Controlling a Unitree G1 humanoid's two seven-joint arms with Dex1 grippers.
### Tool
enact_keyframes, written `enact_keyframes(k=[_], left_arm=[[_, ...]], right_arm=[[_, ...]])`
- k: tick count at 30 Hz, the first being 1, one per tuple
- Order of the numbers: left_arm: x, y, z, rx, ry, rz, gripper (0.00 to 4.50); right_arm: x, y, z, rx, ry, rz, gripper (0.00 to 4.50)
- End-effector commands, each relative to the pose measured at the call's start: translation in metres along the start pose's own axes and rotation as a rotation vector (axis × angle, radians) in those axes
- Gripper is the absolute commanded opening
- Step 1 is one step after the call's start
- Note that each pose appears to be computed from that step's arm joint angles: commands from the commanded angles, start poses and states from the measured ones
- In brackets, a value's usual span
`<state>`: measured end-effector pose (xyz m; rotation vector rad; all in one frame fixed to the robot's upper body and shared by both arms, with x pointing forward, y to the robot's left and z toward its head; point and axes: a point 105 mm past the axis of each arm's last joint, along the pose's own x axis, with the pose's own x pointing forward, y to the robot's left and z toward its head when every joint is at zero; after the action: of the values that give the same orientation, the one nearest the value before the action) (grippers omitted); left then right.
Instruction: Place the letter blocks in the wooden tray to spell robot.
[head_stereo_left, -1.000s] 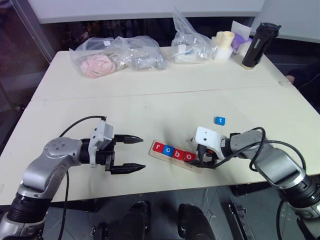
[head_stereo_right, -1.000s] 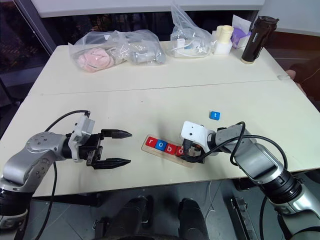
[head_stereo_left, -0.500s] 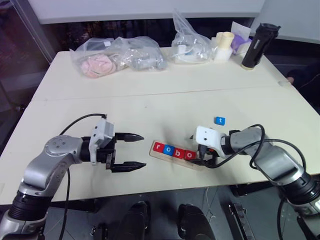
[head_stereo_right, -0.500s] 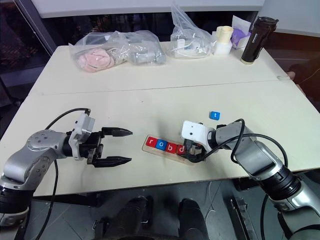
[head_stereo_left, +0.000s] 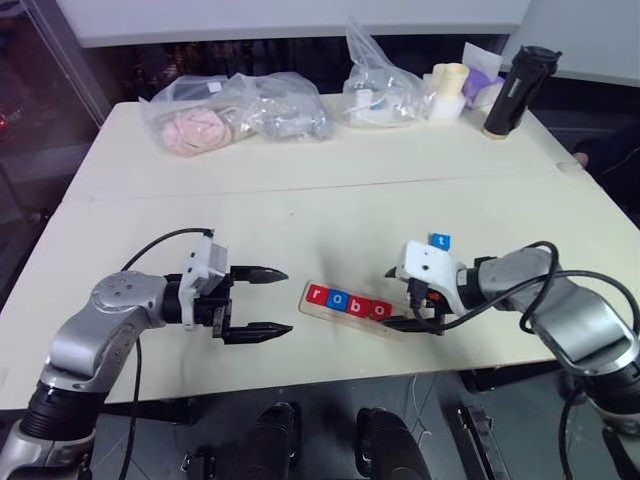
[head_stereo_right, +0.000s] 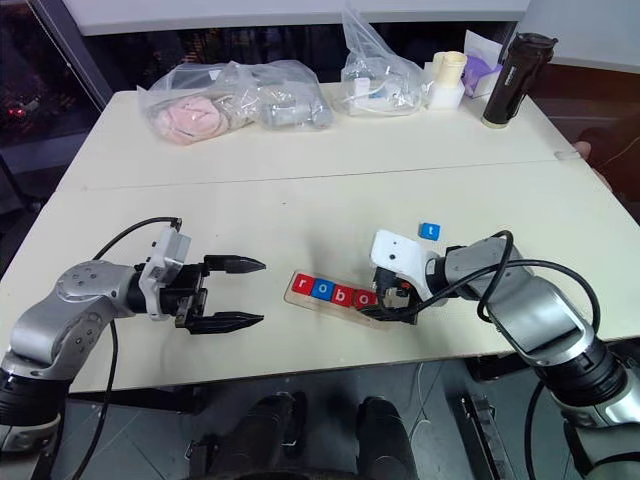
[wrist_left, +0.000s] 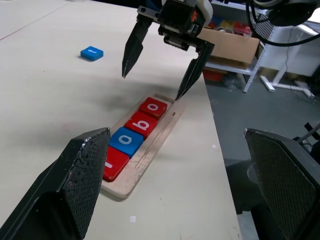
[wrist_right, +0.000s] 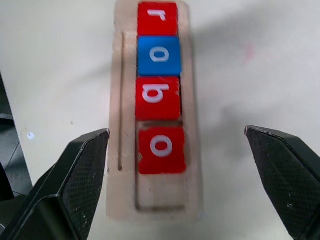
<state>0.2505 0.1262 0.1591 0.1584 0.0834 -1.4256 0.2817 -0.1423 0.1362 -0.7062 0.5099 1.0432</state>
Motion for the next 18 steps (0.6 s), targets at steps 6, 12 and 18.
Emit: enact_keyframes(k=[6,12,18], left_arm=[[0.003,-0.001,0.007,0.034,-0.011,-0.020,4.50],[0.002,-0.002,0.007,0.032,-0.010,-0.024,4.50],[0.001,-0.003,0.008,0.031,-0.011,-0.019,4.50]], right_arm=[[-0.007,-0.021,-0.020,-0.043,0.057,-0.091,4.46],[0.000,-0.018,-0.022,-0.046,0.051,-0.080,4.46],[0.008,-0.017,-0.022,-0.052,0.049,-0.075,4.46]])
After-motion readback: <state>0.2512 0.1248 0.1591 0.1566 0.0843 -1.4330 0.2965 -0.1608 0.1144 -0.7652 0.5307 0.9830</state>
